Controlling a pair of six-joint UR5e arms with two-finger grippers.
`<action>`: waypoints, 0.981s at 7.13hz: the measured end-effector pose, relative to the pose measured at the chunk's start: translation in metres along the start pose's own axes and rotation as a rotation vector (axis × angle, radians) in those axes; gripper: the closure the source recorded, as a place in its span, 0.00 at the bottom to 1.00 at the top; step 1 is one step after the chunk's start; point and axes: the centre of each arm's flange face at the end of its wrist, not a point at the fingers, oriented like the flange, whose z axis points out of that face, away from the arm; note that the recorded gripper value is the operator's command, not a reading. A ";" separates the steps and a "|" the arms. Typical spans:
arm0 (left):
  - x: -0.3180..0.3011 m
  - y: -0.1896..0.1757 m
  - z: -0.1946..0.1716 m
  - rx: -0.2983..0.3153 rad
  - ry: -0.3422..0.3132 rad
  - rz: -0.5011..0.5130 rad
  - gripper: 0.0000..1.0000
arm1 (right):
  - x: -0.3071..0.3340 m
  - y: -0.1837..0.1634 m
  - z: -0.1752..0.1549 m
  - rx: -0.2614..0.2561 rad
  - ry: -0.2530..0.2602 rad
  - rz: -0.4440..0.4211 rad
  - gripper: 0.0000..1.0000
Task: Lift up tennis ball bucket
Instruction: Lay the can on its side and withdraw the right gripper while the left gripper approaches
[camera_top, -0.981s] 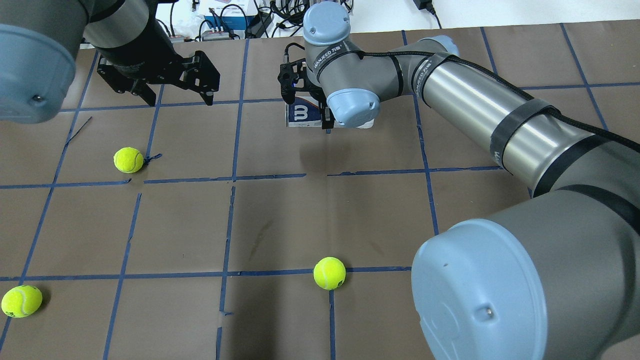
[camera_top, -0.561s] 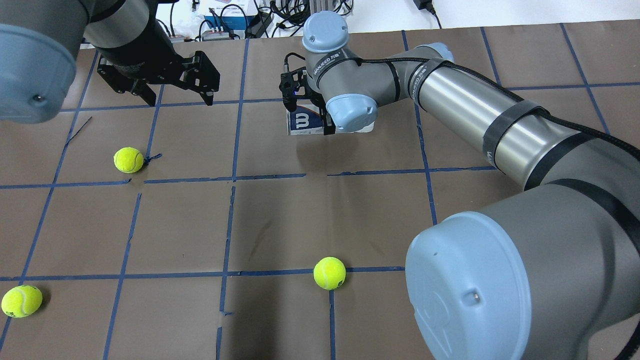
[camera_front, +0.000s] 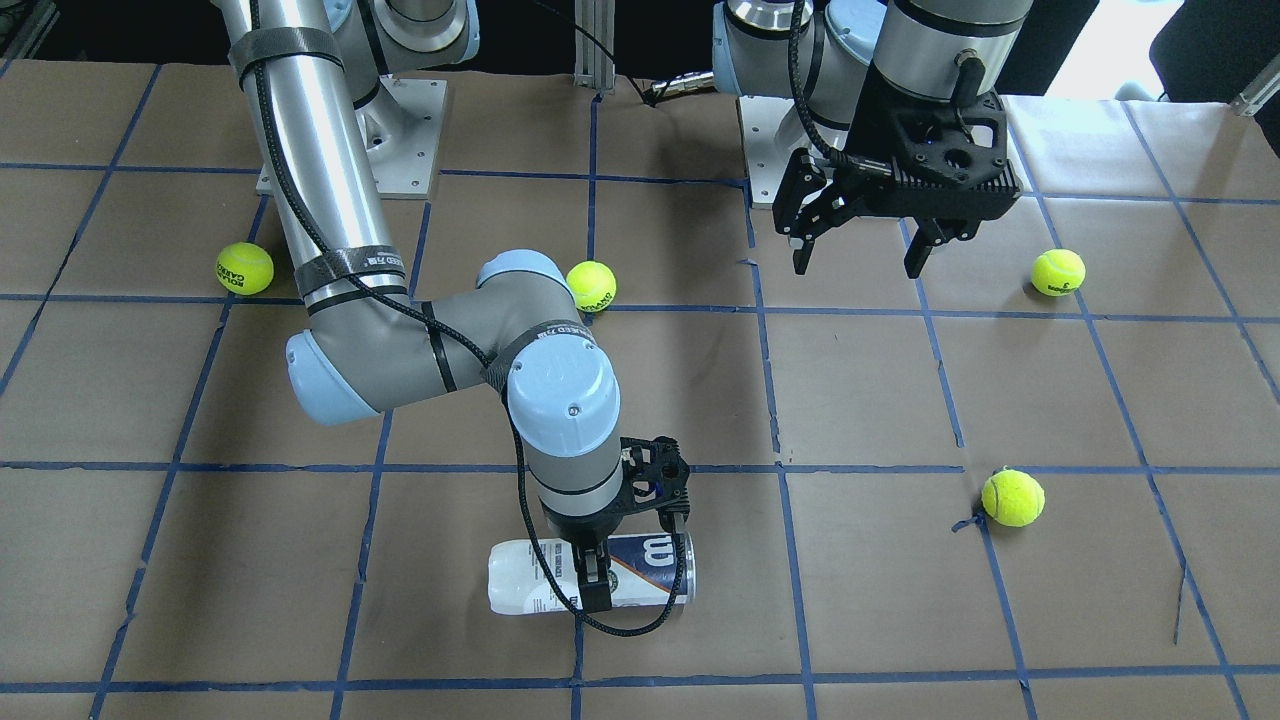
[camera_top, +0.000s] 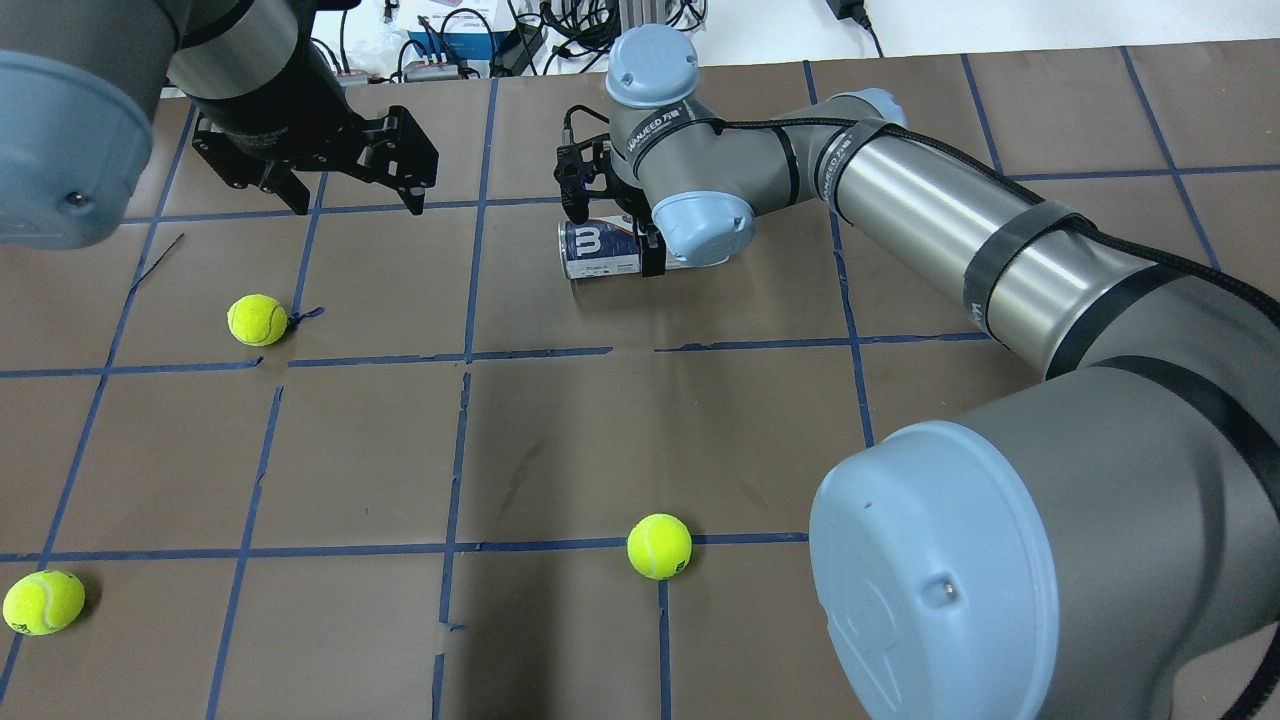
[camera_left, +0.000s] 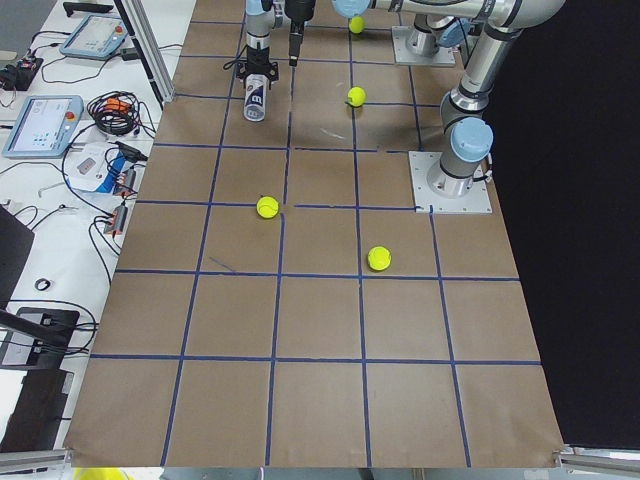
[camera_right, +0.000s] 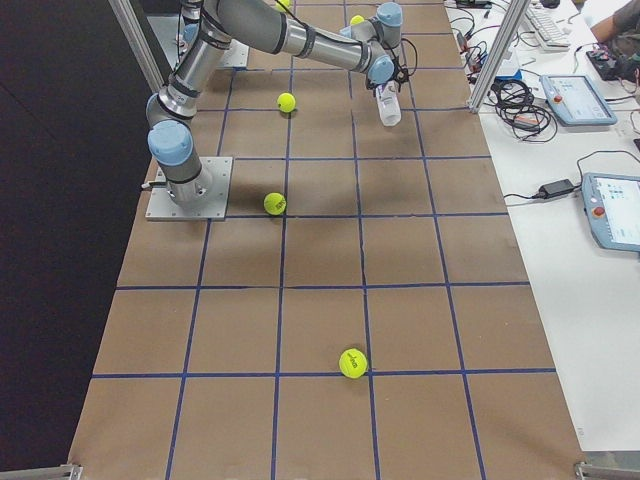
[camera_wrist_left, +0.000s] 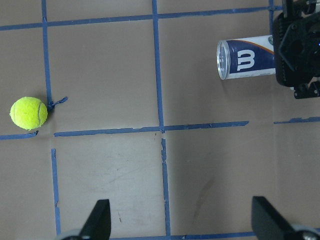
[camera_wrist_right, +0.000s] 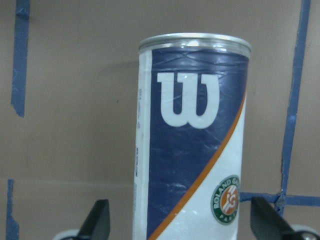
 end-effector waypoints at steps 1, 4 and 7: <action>-0.005 -0.003 0.007 -0.012 0.000 0.003 0.00 | 0.002 0.000 -0.005 0.003 0.008 0.004 0.00; -0.062 -0.038 0.044 -0.078 0.102 -0.085 0.00 | 0.013 0.023 -0.092 0.047 0.110 0.108 0.00; -0.082 -0.116 0.118 -0.171 0.240 -0.144 0.00 | 0.010 0.100 -0.199 0.098 0.130 0.659 0.01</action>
